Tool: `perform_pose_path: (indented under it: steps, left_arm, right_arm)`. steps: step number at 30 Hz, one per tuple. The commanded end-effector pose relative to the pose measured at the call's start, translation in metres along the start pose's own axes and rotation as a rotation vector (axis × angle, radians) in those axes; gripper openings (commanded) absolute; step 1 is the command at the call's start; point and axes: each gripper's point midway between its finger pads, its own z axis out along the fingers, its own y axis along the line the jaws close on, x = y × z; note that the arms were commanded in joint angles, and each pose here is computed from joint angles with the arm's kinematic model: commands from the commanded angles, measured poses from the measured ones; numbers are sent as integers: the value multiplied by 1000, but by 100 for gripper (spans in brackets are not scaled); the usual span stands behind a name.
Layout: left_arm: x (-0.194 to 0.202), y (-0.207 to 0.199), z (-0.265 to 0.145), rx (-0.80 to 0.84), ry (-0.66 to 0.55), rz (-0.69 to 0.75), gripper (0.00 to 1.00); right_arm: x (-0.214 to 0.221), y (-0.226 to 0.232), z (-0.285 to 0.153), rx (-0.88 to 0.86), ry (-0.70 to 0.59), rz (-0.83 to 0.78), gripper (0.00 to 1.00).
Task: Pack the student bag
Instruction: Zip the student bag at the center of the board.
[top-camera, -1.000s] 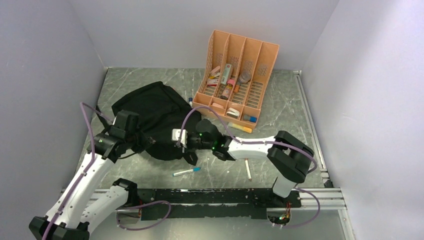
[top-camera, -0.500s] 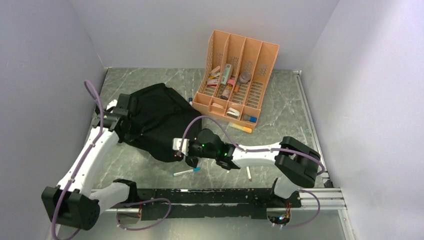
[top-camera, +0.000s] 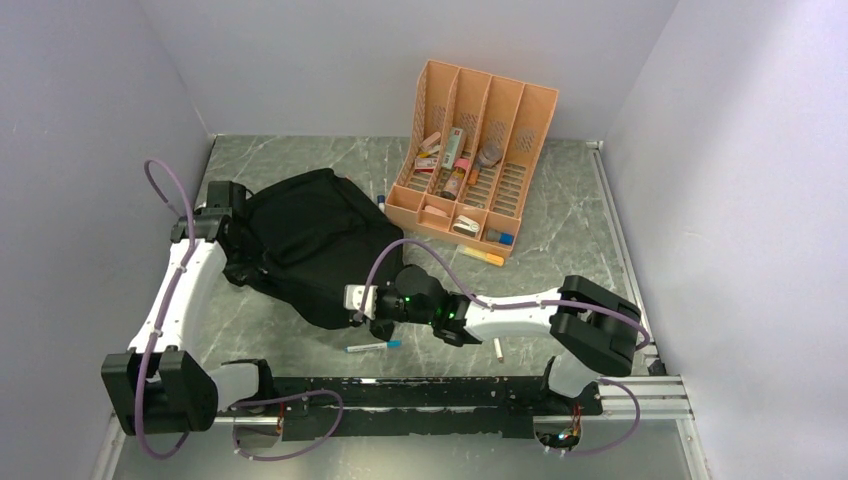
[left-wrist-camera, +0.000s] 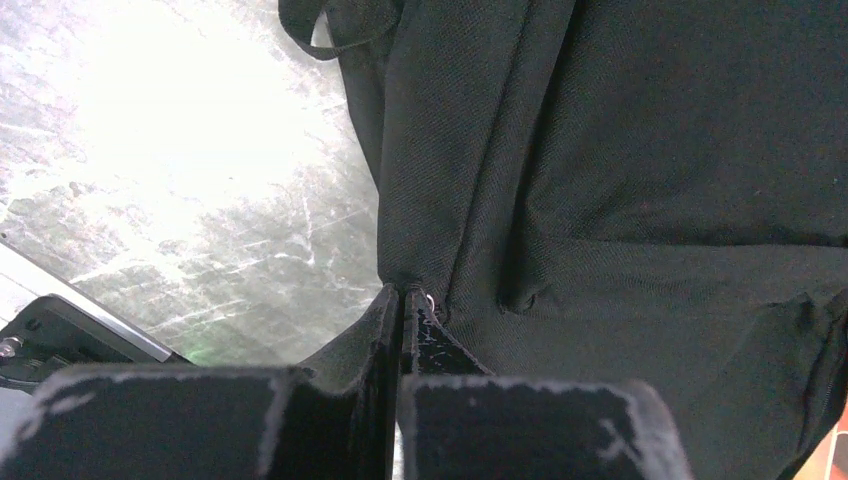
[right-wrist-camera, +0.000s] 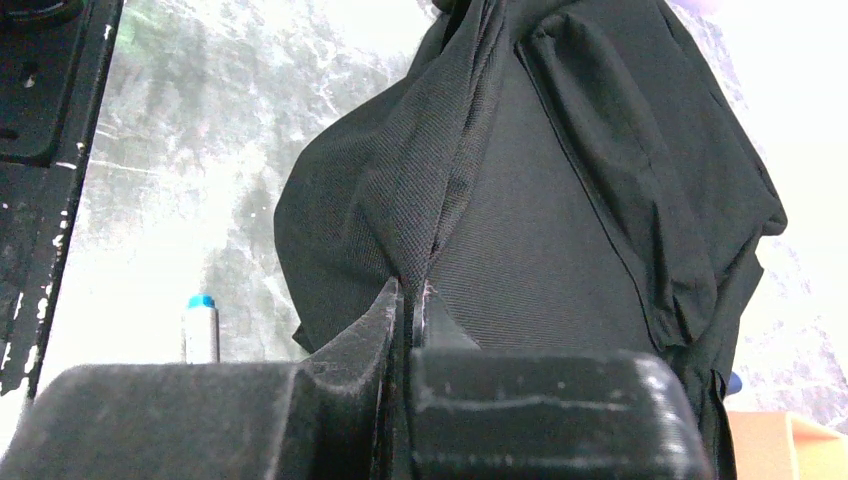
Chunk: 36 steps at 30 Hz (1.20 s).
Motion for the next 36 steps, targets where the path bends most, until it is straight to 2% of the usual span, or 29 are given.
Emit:
perform_pose_path:
  steps: [1, 3, 6, 7, 11, 13, 15, 20, 23, 26, 32, 36]
  left_arm:
    - [-44, -5, 6, 9, -161, -21, 5]
    - [-48, -3, 6, 13, -165, -25, 5]
    - [-53, -3, 4, 37, -172, -31, 12]
    - [-55, -4, 2, 47, -175, -31, 17]
    - [-57, -8, -4, 81, -182, -28, 50]
    - [-60, -12, -11, 110, -194, -31, 59]
    - [-61, -18, -21, 163, -206, -30, 65]
    - [-61, -27, -36, 255, -226, -3, 73]
    - [-62, -24, -40, 254, -239, -1, 78]
    - [-65, -13, -39, 203, -263, -7, 88]
    - [-73, -1, -50, 132, -326, -9, 90]
    - [-82, 4, -63, 87, -382, -22, 90]
  right_arm:
    - [-3, 13, -1, -44, -19, 20, 0]
    - [-8, 13, 4, -53, -29, 29, 0]
    - [-14, 14, 10, -65, -49, 40, 0]
    - [-16, 14, 10, -68, -55, 41, 0]
    - [-13, 17, 12, -78, -39, 31, 0]
    - [-12, 20, 12, -87, -33, 21, 0]
    - [-12, 23, 11, -103, -34, 15, 0]
    - [-36, 26, 14, -147, -115, 34, 8]
    - [-46, 29, 27, -193, -139, 53, 9]
    - [-47, 27, 45, -192, -147, 74, 9]
    - [-28, 15, 99, -145, -99, 76, 7]
    - [-30, 4, 129, -105, -119, 67, 7]
